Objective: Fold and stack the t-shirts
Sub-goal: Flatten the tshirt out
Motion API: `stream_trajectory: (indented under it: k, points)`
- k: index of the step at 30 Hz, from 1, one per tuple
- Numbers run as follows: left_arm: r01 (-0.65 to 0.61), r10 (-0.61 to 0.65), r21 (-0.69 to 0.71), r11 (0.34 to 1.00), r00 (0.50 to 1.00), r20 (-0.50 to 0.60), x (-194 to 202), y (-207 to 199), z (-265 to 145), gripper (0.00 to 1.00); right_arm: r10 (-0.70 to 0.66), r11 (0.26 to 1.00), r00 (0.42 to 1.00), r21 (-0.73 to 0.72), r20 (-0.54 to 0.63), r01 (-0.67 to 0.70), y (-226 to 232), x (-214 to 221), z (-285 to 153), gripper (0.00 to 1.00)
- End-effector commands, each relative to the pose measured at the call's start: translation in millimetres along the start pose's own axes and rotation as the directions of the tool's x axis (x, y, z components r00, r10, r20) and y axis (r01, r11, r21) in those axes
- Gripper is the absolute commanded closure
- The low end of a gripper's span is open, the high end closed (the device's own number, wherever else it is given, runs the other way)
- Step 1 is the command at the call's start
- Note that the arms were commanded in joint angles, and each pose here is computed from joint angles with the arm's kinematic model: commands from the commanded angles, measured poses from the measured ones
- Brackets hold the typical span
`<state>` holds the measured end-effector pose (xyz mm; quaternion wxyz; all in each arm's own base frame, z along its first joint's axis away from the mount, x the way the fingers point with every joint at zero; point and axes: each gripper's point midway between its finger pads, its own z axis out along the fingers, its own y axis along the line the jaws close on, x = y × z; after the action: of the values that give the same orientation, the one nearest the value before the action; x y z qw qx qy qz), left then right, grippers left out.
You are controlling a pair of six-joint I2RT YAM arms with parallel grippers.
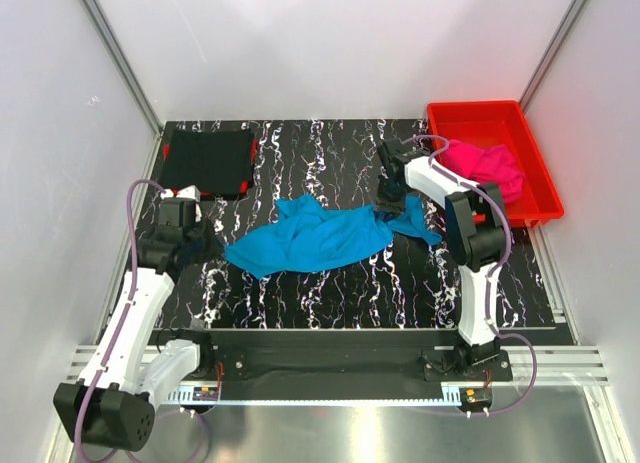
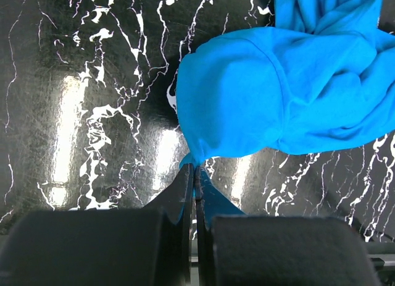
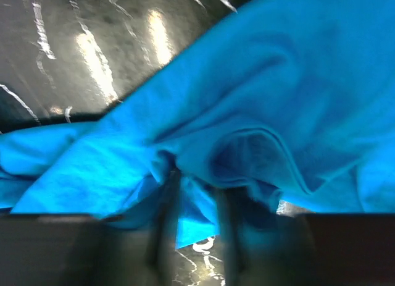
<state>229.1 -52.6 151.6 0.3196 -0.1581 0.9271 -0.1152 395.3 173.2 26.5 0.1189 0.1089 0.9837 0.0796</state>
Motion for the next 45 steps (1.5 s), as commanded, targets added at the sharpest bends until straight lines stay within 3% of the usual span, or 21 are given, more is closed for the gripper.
stream_trajectory:
  k: [1,5,9,16,18,25,36,41,45]
  points:
    - [0.004,-0.003,-0.013,1.000,0.998,0.059,-15,1,3,1.00,-0.065,0.997,0.995,-0.034,0.078,0.068,19,-28,-22,0.61]
    - [0.013,-0.013,-0.007,1.000,0.999,0.048,-13,0,5,1.00,-0.023,1.000,0.983,0.021,0.184,0.020,13,-51,-50,0.55]
    - [0.013,-0.012,-0.026,1.000,0.999,0.039,-15,1,6,1.00,-0.006,0.999,0.967,0.036,0.255,-0.003,11,-65,-90,0.56]
    - [0.032,-0.027,-0.054,0.998,0.996,0.082,-35,3,-5,1.00,-0.020,0.998,0.974,0.067,0.225,0.005,-17,-27,-97,0.63]
    - [0.029,-0.024,-0.063,0.998,0.996,0.081,-38,4,-5,1.00,-0.014,0.998,0.959,0.058,0.282,-0.003,-23,-26,-110,0.64]
    - [0.046,-0.043,-0.039,0.998,0.996,0.084,-34,4,-4,1.00,0.075,0.997,0.970,-0.008,0.230,-0.075,-31,-1,-72,0.65]
    - [0.047,-0.046,-0.015,0.999,0.997,0.065,-27,1,-1,1.00,0.173,0.985,0.942,-0.071,0.287,-0.160,-16,-26,-35,0.60]
    - [0.047,-0.046,-0.014,0.999,0.997,0.054,-26,1,4,1.00,0.162,0.986,0.939,-0.013,0.303,-0.166,-23,-36,-25,0.60]
    - [0.049,-0.048,-0.022,0.999,0.997,0.055,-28,1,5,1.00,0.147,0.988,0.943,0.009,0.299,-0.156,-25,-38,-20,0.74]
